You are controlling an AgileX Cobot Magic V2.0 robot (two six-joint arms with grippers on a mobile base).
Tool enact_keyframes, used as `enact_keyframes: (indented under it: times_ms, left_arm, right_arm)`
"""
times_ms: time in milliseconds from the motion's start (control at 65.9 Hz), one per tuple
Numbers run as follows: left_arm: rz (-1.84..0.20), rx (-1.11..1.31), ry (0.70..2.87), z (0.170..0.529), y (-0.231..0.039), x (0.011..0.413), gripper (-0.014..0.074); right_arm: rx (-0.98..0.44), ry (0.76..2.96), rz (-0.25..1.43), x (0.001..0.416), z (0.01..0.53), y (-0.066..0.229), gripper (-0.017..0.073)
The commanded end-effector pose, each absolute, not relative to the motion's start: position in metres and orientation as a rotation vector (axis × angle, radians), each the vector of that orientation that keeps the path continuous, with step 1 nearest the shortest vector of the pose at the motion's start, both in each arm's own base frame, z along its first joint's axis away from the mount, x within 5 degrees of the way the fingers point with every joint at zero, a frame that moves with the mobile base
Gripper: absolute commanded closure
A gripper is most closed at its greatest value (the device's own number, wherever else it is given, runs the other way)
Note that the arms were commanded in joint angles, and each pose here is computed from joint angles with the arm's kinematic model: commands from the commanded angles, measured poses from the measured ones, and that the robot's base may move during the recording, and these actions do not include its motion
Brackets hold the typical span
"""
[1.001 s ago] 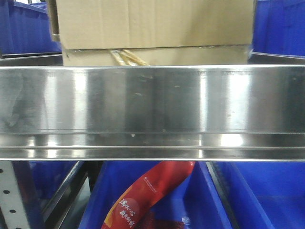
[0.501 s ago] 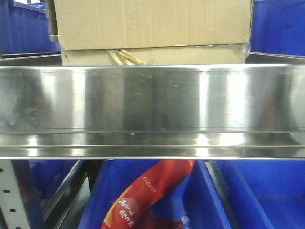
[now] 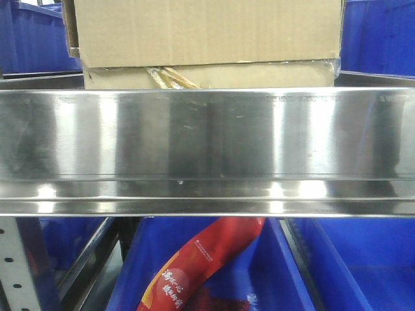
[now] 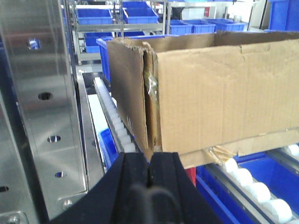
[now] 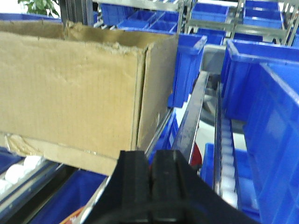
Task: Stack two boxes on right shelf middle
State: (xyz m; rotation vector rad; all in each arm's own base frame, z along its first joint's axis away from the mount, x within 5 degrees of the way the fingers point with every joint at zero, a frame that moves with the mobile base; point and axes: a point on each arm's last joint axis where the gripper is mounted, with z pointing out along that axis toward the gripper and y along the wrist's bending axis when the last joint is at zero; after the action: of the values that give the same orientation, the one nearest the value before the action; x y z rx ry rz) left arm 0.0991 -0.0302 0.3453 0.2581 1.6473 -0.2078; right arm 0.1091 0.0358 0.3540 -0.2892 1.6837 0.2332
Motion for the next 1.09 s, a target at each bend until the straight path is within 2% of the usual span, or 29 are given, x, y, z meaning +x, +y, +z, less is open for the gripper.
enact_keyframes:
  times_ms: [0, 455, 561, 759, 1077]
  left_arm:
    - [-0.209, 0.258, 1.621, 0.347, -0.03, 0.098, 0.0704]
    - [-0.257, 0.226, 1.628, 0.345, -0.031, 0.097, 0.0704]
    - [-0.209, 0.195, 1.618, 0.336, -0.023, 0.089, 0.0704]
    - [-0.08, 0.101, 1.541, 0.297, -0.008, 0.068, 0.0704]
    - [-0.035, -0.005, 1.442, 0.217, -0.001, 0.056, 0.0704]
  right_arm:
    - [-0.291, 1.648, 0.213, 0.109, 0.356, 0.035, 0.0721]
    - [-0.291, 1.648, 0.213, 0.109, 0.356, 0.035, 0.0721]
    - [-0.291, 1.648, 0.213, 0.109, 0.356, 0.035, 0.0721]
    - [-0.291, 1.648, 0.213, 0.109, 0.356, 0.035, 0.0721]
    - [-0.291, 1.648, 0.213, 0.109, 0.356, 0.035, 0.0721]
